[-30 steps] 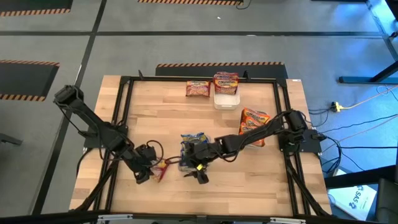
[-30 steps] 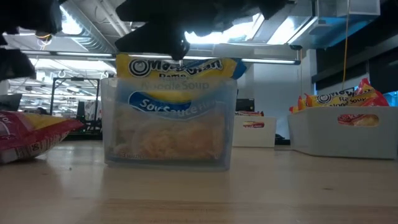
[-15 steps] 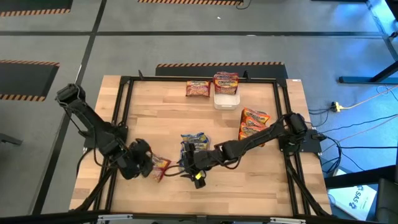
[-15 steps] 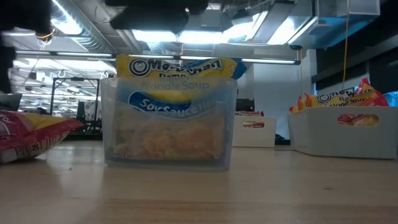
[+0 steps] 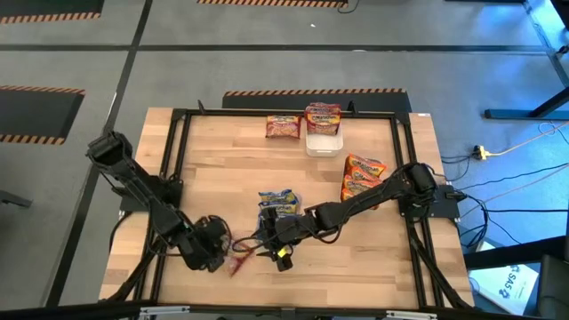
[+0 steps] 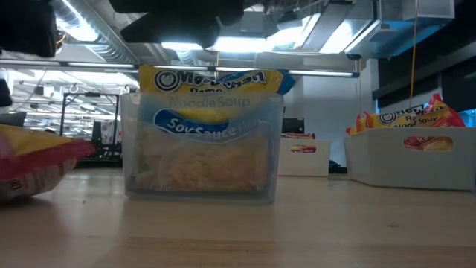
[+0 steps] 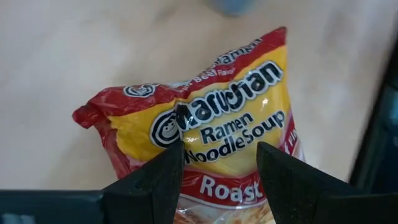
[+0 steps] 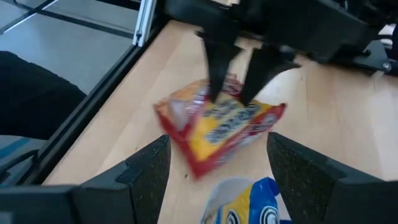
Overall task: Sort Maruchan noodles
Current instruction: Put the bottom red noodle pack into the white bin
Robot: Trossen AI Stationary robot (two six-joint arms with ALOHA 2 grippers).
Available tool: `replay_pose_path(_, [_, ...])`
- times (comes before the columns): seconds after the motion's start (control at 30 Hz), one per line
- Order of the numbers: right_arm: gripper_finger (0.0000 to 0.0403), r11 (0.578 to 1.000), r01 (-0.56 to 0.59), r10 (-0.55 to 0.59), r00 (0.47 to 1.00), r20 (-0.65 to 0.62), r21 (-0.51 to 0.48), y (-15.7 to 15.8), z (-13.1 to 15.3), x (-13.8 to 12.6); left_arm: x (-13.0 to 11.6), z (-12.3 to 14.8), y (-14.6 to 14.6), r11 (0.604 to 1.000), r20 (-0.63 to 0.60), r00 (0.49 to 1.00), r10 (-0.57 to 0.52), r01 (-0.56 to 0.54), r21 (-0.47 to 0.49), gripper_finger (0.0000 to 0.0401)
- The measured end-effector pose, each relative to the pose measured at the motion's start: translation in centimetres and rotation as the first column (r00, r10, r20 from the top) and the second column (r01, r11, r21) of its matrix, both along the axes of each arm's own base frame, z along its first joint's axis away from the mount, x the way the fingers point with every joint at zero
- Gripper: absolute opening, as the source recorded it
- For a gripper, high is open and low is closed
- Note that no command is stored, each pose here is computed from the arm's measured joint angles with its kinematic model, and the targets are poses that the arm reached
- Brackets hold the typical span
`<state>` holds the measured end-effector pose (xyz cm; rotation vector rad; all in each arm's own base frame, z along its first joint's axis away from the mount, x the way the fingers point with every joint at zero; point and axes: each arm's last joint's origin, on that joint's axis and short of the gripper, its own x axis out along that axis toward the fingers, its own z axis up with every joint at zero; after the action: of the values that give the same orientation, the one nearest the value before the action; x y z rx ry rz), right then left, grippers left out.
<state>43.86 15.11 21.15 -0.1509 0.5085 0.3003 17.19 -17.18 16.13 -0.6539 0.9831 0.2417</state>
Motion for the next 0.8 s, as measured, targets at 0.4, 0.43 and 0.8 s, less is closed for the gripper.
replay_pose_path(0.4, [0.0253, 0.998, 0.034, -0.033, 0.999, -0.012, 0.055, 2.9, 0.0, -1.1, 1.3, 0.0, -1.4, 0.951, 0.128, 0.948, -0.291, 0.272, 0.143, 0.0196])
replay_pose_path(0.43, [0.0253, 0.997, 0.033, -0.032, 0.999, -0.016, 0.064, 3.2, 0.0, -1.2, 1.3, 0.5, -1.7, 0.947, 0.139, 0.942, -0.305, 0.286, 0.144, 0.0196])
replay_pose_path(0.8, [0.0253, 0.980, 0.157, -0.141, 0.982, -0.126, 0.126, 5.8, -0.8, -3.0, -0.2, 4.0, -5.3, 0.962, 0.241, 0.939, -0.245, 0.205, 0.179, 0.0196])
